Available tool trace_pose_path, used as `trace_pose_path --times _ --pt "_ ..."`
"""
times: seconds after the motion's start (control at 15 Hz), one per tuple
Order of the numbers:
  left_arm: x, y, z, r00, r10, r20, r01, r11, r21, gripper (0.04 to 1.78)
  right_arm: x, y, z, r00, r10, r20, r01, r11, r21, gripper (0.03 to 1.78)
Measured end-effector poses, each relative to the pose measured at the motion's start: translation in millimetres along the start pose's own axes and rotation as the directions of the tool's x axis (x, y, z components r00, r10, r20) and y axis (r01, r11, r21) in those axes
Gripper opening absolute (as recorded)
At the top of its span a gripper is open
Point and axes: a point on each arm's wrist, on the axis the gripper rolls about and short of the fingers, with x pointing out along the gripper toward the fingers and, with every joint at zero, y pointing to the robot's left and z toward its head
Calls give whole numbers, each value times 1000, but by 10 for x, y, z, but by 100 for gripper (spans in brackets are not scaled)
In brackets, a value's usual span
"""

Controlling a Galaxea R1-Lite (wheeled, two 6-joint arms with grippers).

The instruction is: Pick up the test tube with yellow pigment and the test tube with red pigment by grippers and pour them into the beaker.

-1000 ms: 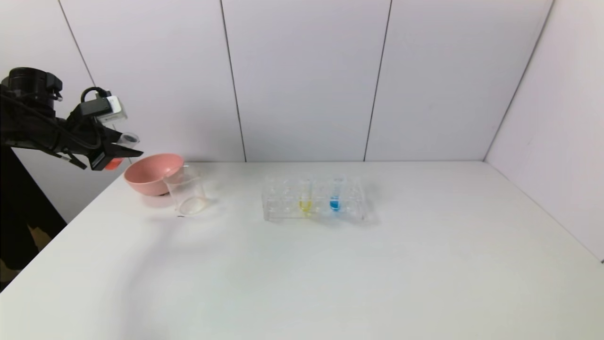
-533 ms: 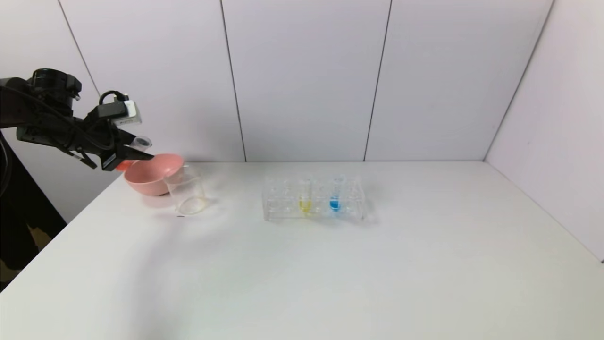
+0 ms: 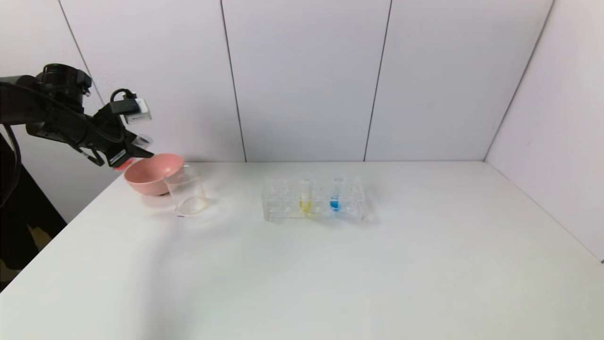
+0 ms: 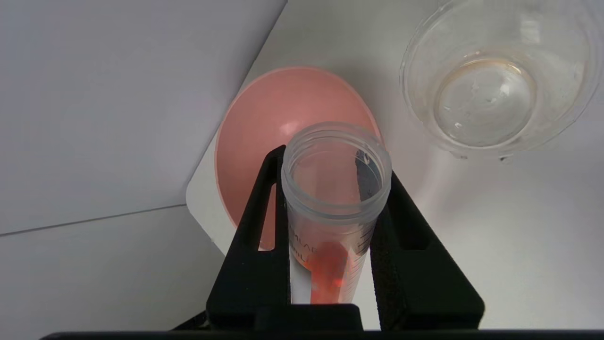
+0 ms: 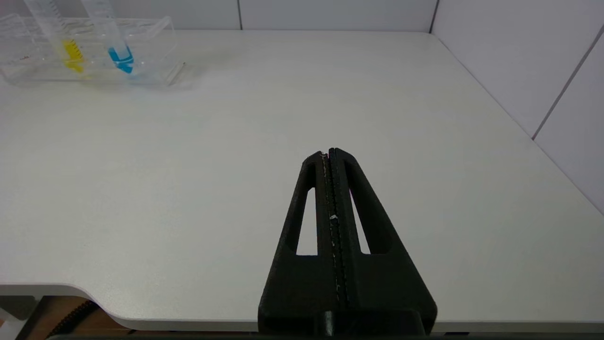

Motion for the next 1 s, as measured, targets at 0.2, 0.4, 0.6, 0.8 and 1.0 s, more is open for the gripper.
trace_pose_path --times 0.2,0.4,0.6,0.8,1.0 --pt "35 -38 43 1000 -20 5 20 1000 -4 49 0 0 0 1000 0 0 0 1000 0 11" --pt "57 -81 83 999 -44 6 45 999 -22 49 0 0 0 1000 0 0 0 1000 0 11" --pt "27 -129 101 997 -81 -6 81 996 -45 49 0 0 0 1000 0 0 0 1000 0 11" --pt "-14 -156 121 995 -102 -13 101 993 -62 49 0 0 0 1000 0 0 0 1000 0 11" --pt "-59 -235 137 985 -168 -37 160 974 -158 49 0 0 0 1000 0 0 0 1000 0 11"
